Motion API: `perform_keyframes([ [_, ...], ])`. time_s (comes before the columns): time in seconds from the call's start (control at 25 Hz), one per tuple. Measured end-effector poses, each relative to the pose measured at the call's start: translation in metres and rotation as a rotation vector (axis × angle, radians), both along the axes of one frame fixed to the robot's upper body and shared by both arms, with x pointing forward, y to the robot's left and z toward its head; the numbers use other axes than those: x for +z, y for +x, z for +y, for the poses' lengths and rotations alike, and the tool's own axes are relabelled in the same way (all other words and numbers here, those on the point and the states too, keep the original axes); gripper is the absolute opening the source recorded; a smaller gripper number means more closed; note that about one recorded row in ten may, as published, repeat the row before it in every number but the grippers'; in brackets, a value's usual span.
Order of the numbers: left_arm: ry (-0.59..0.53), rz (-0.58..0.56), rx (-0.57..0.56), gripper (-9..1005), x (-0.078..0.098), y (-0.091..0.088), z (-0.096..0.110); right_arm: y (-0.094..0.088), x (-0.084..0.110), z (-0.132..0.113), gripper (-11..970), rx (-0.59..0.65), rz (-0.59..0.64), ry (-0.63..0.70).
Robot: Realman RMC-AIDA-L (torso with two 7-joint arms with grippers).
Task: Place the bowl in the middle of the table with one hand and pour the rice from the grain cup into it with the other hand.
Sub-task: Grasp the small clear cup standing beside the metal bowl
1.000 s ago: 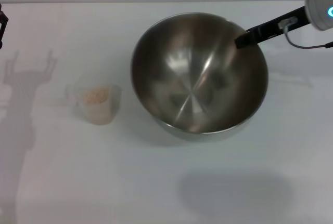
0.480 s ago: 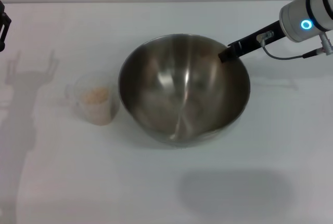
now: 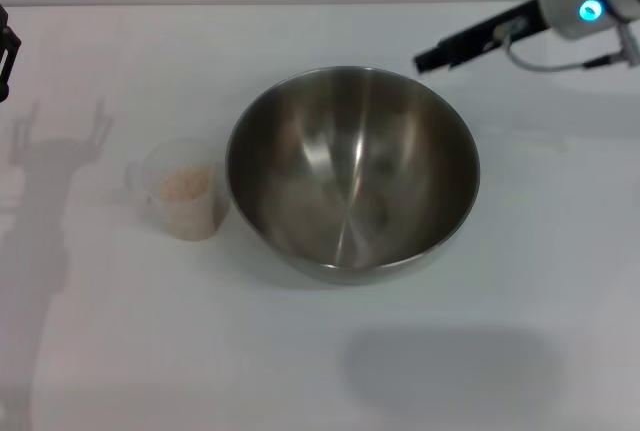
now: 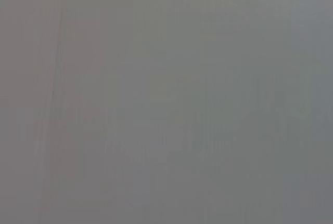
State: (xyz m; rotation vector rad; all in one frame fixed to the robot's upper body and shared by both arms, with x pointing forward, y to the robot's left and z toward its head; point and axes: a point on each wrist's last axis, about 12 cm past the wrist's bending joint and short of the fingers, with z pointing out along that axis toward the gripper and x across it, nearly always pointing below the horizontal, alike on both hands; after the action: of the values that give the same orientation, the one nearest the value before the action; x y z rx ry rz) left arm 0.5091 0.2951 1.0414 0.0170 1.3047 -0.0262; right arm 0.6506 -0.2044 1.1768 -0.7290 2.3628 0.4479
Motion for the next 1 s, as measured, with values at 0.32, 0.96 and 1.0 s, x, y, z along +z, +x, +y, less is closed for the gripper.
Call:
perform_keyframes([
  [0.32,-0.001,0.001,0.001,832,-0.001,-0.001,0.0,0.001,0.027,-0.013,326,-0.029,-0.441,-0.009],
  [0.96,0.006,-0.012,-0.021,832,-0.001,-0.005,-0.003,0.004,0.002,-0.006,334,-0.324,-0.776,0.177],
  [1.0,0.006,-0.012,-0.022,832,0.0,-0.005,-0.003,0.004,0.006,-0.005,334,-0.329,-0.788,0.184],
])
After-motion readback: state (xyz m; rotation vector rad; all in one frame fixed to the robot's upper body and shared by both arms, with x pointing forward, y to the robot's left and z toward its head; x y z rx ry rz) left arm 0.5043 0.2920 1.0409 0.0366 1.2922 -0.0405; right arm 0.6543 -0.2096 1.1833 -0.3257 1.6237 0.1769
